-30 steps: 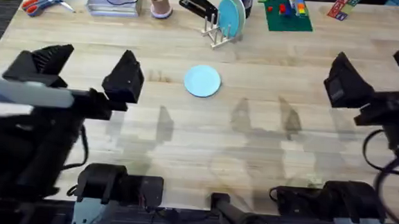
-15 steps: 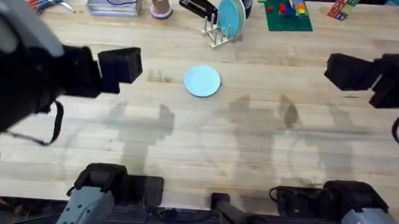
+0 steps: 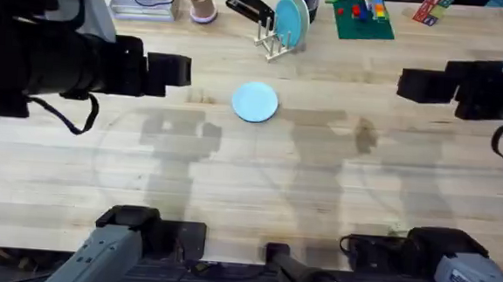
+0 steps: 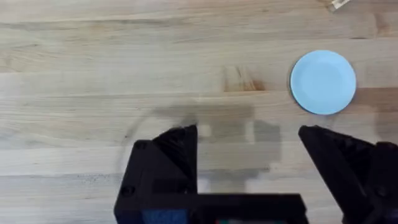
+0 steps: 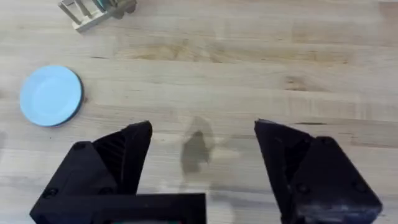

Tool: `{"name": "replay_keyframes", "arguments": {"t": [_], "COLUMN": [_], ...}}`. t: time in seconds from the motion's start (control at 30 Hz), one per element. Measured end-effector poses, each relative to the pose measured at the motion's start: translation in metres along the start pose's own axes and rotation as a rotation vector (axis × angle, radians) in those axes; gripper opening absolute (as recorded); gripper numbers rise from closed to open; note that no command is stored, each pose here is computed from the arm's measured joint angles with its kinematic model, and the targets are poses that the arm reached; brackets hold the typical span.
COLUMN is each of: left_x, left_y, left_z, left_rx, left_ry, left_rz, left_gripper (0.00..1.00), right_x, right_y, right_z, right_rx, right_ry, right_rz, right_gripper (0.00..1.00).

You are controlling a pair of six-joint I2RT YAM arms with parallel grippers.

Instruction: Pick up the plates from the table one by one and place each into a slot on the dish rack.

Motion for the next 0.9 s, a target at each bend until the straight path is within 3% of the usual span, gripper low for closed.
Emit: {"name": "replay_keyframes", "arguments": {"t": [0.1,0.2,0.23,0.4,0.7,0.9], "left_x": [-0.001,-0.005,-0.008,-0.008,-0.014,-0.013], "left_y": [-0.002,-0.004,-0.005,-0.008,-0.024,-0.035], "left_z": [-0.001,-0.005,-0.009,-0.021,-0.056,-0.065], "left_rx": [0.005,0.036,0.074,0.193,0.527,0.623], "left_ry": [0.004,0.003,0.001,0.002,0.013,0.035], "left_rz": [0.008,-0.003,-0.014,0.018,0.122,0.194], "left_gripper": [0.948,0.465,0.075,0.040,0.043,0.043], "right_x": [0.000,0.000,0.000,0.000,0.000,0.000], "right_y": [0.000,0.000,0.000,0.000,0.000,0.000], "right_z": [0.000,0.000,0.000,0.000,0.000,0.000], "right_rx": [0.000,0.000,0.000,-0.001,-0.001,-0.001], "right_ry": [0.000,0.000,0.000,0.000,0.000,0.000], "right_rz": [0.000,0.001,0.001,0.002,0.002,0.002], "right_gripper": [0.995,0.995,0.995,0.995,0.995,0.995]}}
Point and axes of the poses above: each hand's point on the last joint's axis, 136 mm out from that joint toward the fingers, its own y axis back along the fingers, its own z axis along the line the jaws close on, x = y × z, the point moved 7 cm from there along y, back along the fingers, and after that the axes turned 11 degrees about y, right-handed, at the moved point
